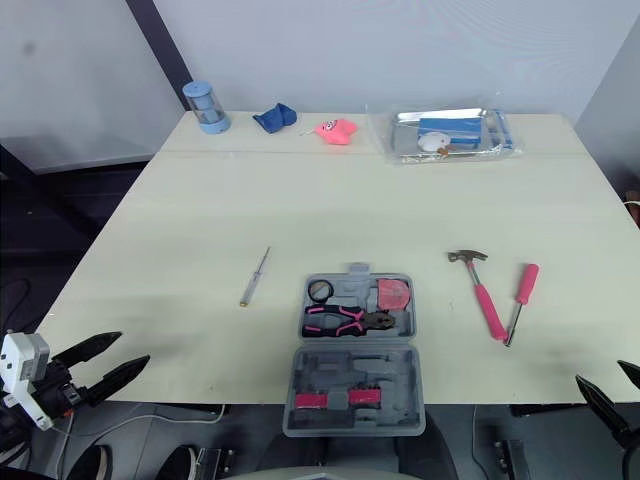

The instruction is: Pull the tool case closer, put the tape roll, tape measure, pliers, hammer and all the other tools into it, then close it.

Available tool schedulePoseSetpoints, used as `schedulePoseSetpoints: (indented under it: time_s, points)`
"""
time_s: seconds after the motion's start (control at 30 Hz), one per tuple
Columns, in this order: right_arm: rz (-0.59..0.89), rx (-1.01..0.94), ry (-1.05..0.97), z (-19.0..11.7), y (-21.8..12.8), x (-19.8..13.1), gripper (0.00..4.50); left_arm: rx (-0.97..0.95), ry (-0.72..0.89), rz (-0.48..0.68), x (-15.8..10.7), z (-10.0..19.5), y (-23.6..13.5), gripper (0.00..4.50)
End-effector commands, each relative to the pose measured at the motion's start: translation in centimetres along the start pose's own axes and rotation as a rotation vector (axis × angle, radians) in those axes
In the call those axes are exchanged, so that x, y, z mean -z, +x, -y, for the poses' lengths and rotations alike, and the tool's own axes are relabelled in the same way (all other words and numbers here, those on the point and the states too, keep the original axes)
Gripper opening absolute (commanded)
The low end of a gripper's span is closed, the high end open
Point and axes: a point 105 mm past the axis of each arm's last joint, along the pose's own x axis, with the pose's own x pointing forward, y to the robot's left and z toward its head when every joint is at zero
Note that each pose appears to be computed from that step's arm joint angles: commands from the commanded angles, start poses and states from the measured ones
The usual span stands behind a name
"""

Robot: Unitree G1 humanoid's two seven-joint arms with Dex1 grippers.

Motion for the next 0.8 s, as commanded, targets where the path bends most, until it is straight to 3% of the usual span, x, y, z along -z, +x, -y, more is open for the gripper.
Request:
schedulePoseSetpoints:
  time_s: [0.03, 0.33, 0.37, 0.47, 0.6, 0.63, 0.7, 0.73, 0.8]
  points:
    - [0.031, -0.127, -0.052, -2.2, 2.2, -2.9, 4.46, 0.112, 0.089, -0.013, -1.0, 1.4, 1.4, 4.5]
    - [-0.014, -0.457, -0.178, -8.7, 7.4, -5.3, 4.46, 0.368, 0.211, -0.048, -1.6, 4.5, 6.1, 4.5]
    - [-0.031, -0.49, -0.192, -9.2, 7.9, -5.3, 4.49, 0.398, 0.219, -0.049, -1.7, 4.9, 6.7, 4.24]
    - [-0.059, -0.585, -0.222, -10.6, 9.5, -5.1, 3.73, 0.485, 0.248, -0.056, -1.8, 5.8, 8.4, 3.32]
    - [-0.126, -0.668, -0.272, -11.7, 11.2, -3.8, 1.71, 0.591, 0.275, -0.097, -1.2, 6.8, 10.2, 1.33]
    - [-0.14, -0.68, -0.289, -11.7, 11.5, -3.6, 1.57, 0.612, 0.281, -0.104, -1.1, 7.0, 10.6, 1.19]
    - [-0.167, -0.711, -0.326, -12.0, 11.8, -3.1, 0.45, 0.653, 0.283, -0.112, -1.0, 7.4, 11.2, 0.16]
    - [-0.175, -0.724, -0.348, -12.1, 12.0, -2.9, 0.08, 0.67, 0.286, -0.115, -1.0, 7.5, 11.5, 0.02]
    - [-0.184, -0.745, -0.388, -12.5, 12.7, -2.6, 0.08, 0.701, 0.282, -0.13, -0.8, 7.9, 12.1, 0.02]
